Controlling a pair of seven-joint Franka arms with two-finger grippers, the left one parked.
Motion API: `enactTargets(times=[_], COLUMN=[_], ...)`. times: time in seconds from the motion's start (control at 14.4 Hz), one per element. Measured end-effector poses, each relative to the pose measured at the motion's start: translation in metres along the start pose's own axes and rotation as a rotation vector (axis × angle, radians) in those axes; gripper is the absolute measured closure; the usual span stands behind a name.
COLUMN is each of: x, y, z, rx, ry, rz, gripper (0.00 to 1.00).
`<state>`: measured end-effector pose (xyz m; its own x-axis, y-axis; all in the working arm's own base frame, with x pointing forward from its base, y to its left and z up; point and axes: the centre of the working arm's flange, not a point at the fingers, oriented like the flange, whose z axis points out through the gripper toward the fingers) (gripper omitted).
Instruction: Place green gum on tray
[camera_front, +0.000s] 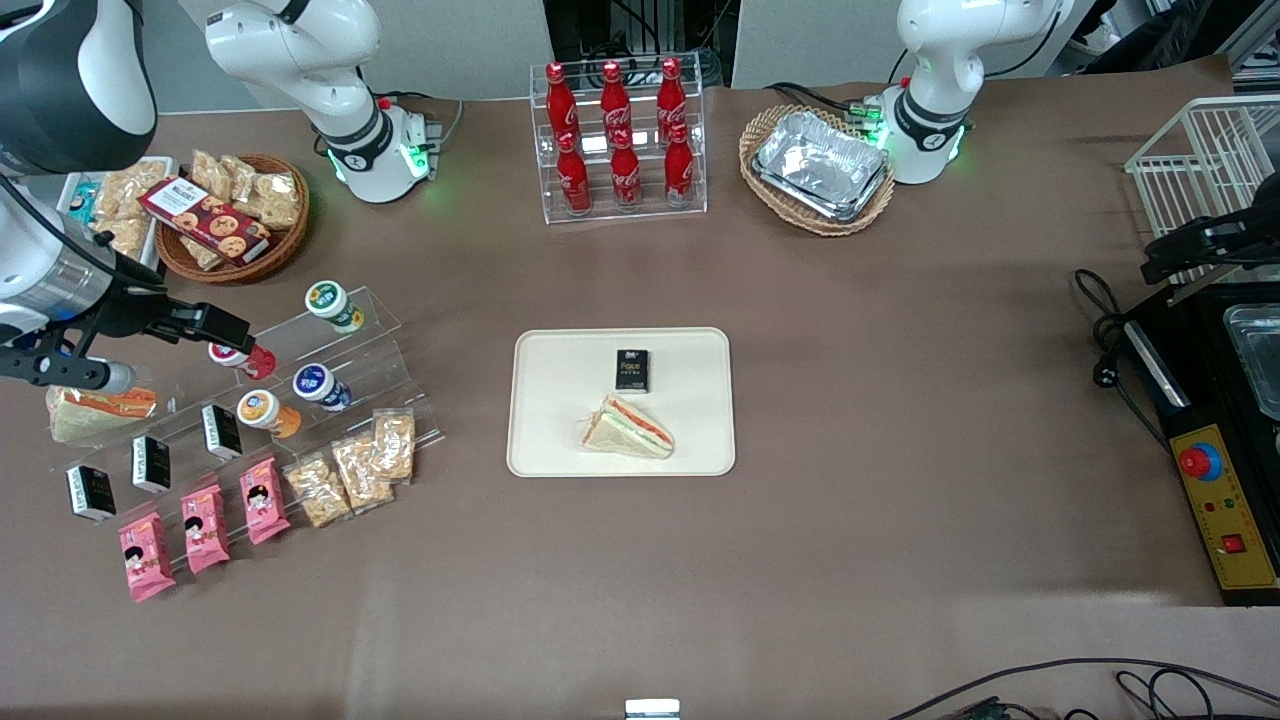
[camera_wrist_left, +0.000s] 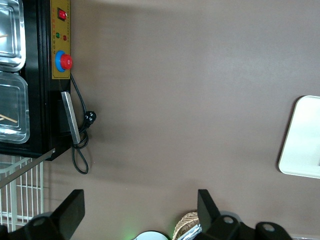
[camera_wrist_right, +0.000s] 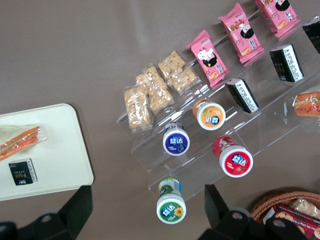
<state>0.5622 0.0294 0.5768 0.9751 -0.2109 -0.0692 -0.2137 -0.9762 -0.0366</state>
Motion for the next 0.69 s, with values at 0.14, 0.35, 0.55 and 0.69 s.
enactTargets(times=[0.14, 0.35, 0.55, 0.69], x=[0.0010, 0.0017, 0.0022, 0.0018], y=[0.0004, 0.0004, 0.0000, -0.0002], z=[-0.0001, -0.0005, 0.0001, 0.0026], rx=[0.001, 0.003, 0.005, 0.007], ry=[0.005, 0.010, 0.011, 0.004], rz=[0.000, 0.000, 0.000, -0.001], gripper=[0.00, 0.00, 0.00, 0.00])
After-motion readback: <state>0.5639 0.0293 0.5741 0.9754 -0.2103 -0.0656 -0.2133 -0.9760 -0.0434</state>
